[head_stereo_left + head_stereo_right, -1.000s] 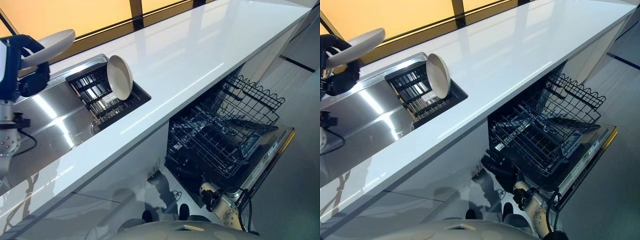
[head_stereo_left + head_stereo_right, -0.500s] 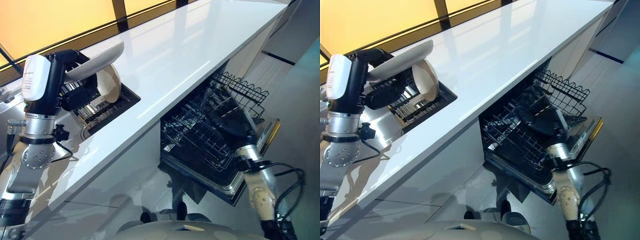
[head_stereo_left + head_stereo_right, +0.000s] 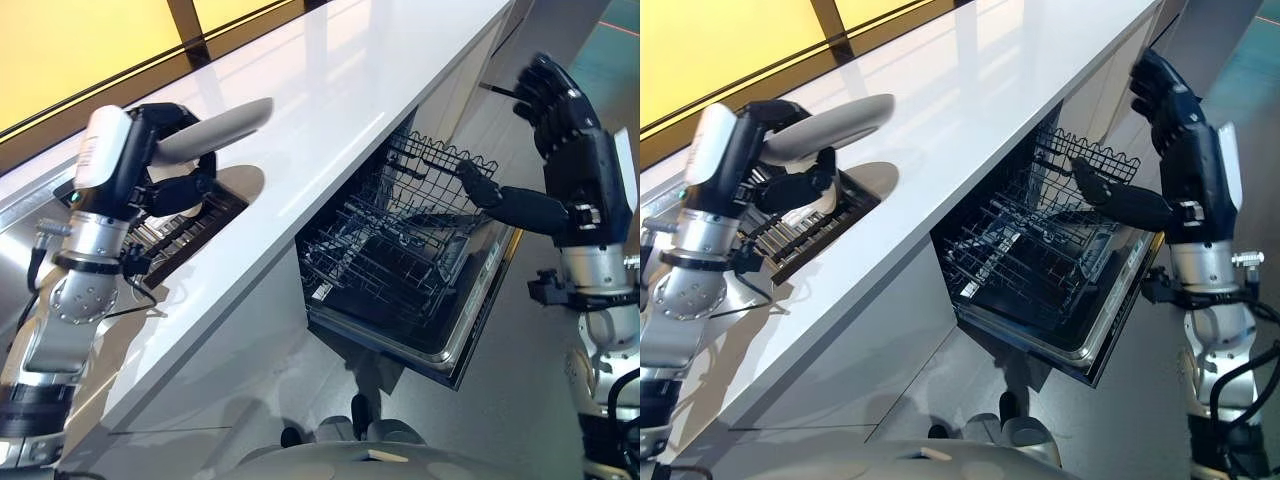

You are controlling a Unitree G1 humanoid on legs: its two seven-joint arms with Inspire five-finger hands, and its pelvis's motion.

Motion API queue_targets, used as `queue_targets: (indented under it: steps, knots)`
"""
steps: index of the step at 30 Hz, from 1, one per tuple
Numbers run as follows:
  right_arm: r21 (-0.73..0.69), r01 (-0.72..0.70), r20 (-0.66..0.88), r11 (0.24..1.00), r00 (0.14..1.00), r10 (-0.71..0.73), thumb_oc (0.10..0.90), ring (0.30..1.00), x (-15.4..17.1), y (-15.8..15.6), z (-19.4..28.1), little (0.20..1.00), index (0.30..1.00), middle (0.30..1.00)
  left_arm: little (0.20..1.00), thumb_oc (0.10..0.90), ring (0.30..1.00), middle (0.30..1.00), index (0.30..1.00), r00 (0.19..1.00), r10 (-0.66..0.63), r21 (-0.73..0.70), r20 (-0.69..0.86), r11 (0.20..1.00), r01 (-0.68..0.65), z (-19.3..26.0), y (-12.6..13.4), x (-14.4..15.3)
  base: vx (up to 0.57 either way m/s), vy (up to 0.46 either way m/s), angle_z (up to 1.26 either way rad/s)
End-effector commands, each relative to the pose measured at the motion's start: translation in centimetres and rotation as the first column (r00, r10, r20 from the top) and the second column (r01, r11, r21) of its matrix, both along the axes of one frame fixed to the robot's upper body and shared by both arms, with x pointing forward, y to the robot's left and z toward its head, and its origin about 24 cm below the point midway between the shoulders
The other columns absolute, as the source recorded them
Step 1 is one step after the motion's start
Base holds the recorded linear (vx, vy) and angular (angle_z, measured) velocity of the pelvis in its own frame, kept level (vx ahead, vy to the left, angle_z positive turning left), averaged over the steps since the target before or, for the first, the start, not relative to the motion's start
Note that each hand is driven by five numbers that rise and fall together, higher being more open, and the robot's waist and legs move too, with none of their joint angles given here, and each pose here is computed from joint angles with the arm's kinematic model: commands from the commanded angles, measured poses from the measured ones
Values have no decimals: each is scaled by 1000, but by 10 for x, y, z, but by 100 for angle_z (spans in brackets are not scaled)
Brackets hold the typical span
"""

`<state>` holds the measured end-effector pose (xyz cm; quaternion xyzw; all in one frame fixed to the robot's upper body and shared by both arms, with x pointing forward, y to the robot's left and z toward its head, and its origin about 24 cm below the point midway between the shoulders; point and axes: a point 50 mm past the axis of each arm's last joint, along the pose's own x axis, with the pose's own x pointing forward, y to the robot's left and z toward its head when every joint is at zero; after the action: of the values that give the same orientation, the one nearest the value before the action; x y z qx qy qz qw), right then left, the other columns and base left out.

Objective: Pick up plates and place into dishwasher.

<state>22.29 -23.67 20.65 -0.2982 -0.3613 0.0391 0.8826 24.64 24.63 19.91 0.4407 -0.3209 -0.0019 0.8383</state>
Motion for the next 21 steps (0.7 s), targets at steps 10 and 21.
queue_targets:
  steps: [10,21]
  knots:
    - [-531,71,302,844,947,111,800,900,13,53,88,900,900,900,200,100,300,300,300,862,-506,85,32,861,502,71,-69,8,17,-31,8]
    - [-574,-151,77,805,969,236,800,900,36,82,84,900,900,900,200,100,300,300,300,761,-645,122,-61,752,647,70,-100,13,21,-21,10]
